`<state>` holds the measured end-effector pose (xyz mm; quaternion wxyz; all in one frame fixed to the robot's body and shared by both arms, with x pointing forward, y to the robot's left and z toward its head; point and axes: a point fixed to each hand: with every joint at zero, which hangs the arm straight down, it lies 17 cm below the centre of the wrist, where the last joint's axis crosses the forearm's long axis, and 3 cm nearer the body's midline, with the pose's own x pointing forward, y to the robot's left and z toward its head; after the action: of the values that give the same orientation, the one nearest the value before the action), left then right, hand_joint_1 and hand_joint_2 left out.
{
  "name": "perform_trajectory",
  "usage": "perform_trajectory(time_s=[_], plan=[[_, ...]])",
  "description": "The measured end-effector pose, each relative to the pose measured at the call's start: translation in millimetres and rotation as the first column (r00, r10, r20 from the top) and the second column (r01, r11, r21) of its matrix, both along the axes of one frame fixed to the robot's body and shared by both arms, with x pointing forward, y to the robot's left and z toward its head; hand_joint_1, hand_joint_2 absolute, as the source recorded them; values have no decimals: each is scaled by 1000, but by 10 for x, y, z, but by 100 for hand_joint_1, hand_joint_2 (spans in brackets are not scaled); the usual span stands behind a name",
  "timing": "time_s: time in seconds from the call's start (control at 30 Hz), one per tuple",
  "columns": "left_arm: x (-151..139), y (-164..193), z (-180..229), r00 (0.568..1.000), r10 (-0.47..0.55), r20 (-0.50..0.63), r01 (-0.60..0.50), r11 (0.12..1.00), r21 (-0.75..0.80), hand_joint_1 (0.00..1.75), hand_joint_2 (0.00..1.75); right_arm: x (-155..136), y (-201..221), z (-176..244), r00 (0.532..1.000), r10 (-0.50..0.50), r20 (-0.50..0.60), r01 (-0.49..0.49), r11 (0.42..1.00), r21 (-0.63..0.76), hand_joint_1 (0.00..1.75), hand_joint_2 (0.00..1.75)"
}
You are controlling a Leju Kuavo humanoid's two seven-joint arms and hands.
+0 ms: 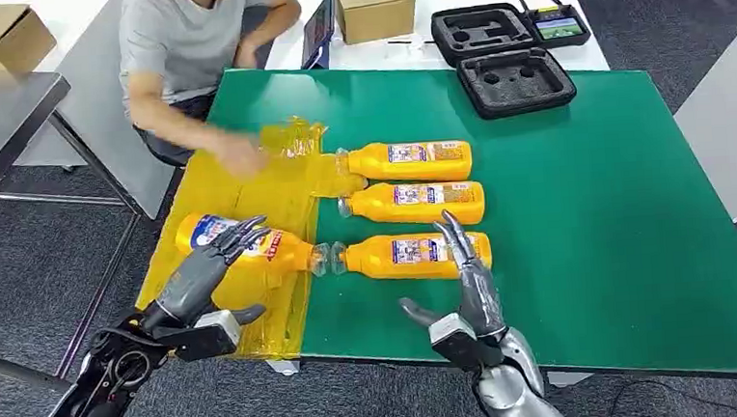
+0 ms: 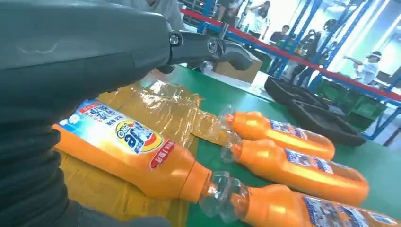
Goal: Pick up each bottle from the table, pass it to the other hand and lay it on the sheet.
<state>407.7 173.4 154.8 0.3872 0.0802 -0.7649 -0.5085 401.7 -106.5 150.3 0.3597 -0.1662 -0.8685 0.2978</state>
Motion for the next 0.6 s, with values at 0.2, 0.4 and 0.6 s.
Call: perform_trajectory(time_s=[0.2, 0.4, 0.6], plan=[[-193, -197, 53, 996, -82, 24, 84, 992, -89, 0, 175, 330, -77, -387, 994, -99, 40, 107, 911, -399, 0, 175], [-448, -580, 468, 986, -155, 56, 165, 909, -382, 0, 175, 871, -488, -652, 988, -157, 11, 131, 779, -613, 0, 175], [-587, -860, 666, 976, -201, 84, 217, 867, -448, 0, 175, 1084, -673, -815, 981, -184, -53, 102, 736, -669, 0, 175]])
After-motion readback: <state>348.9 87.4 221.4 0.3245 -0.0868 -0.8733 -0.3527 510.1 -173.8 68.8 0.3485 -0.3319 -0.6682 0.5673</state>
